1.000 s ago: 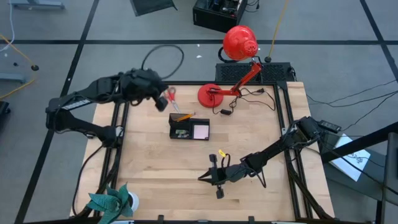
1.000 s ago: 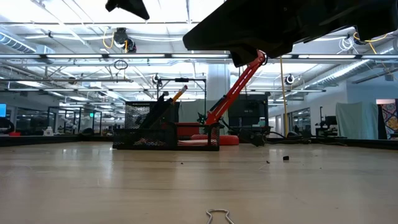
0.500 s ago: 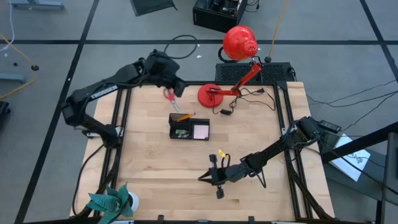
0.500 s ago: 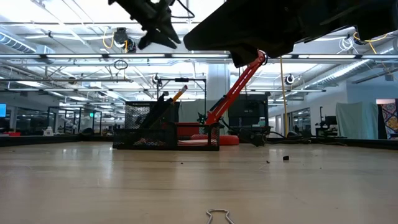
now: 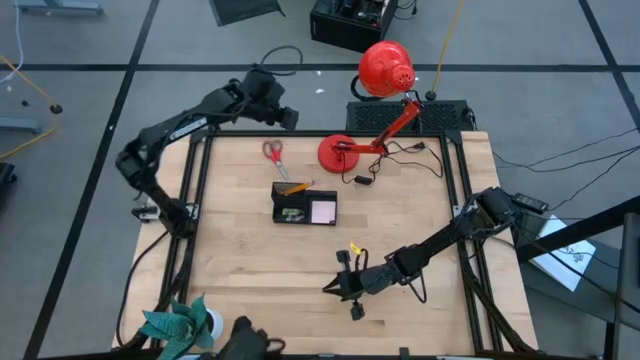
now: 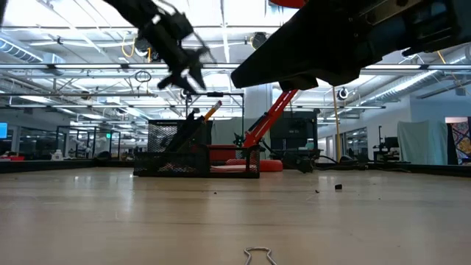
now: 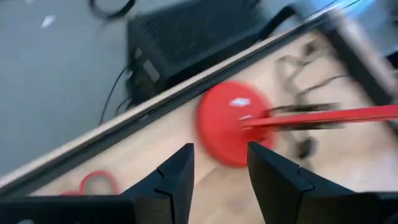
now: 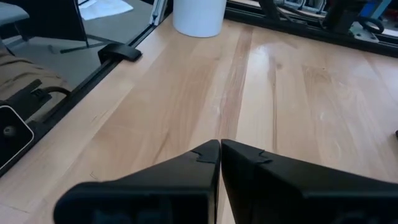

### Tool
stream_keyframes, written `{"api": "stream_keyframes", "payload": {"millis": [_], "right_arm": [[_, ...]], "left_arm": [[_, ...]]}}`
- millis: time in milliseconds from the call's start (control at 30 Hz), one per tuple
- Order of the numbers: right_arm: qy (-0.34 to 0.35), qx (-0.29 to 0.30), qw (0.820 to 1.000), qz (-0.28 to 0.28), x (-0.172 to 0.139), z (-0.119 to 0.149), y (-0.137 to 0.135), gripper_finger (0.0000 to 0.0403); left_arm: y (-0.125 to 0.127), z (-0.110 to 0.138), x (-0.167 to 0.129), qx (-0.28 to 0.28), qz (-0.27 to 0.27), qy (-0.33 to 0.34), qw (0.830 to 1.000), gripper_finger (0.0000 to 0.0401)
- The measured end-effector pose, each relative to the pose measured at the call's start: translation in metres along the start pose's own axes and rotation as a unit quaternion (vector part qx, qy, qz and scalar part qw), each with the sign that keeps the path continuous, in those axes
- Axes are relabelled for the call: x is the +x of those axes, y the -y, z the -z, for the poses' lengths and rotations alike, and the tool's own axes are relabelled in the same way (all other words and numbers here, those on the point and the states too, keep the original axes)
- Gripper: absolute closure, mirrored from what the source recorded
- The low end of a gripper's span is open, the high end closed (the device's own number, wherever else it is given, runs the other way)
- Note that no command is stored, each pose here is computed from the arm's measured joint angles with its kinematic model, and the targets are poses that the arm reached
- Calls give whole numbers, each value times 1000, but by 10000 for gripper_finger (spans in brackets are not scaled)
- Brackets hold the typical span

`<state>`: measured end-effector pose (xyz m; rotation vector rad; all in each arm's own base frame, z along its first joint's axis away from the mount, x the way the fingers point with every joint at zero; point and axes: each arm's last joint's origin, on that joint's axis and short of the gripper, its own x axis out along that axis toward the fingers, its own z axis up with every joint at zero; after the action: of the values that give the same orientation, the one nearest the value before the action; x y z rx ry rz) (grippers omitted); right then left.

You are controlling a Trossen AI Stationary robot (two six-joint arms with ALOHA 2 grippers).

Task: Pick and place office supplies into organizer
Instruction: Put the red scissor into the mesh desk organizer

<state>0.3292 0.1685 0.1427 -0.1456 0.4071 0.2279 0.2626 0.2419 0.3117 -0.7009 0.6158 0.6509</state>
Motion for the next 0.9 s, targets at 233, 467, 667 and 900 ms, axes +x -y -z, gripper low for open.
{"api": "stream_keyframes", "payload": {"millis": [233,467,667,900], "right_arm": [[-20,-11,1000,1,0,4,0,394],[-28,-24,999,2,0,6,1,394],[-36,-24,999,2,0,7,1,394],[-42,-9,999,3,-1,11,2,394]], "left_arm": [[-31,12,61,-36,-38,-78,996,249],[-43,22,88,-42,-70,-108,991,249],[-43,31,88,-29,-152,-129,980,249],[-43,44,81,-7,-228,-176,958,249]]}}
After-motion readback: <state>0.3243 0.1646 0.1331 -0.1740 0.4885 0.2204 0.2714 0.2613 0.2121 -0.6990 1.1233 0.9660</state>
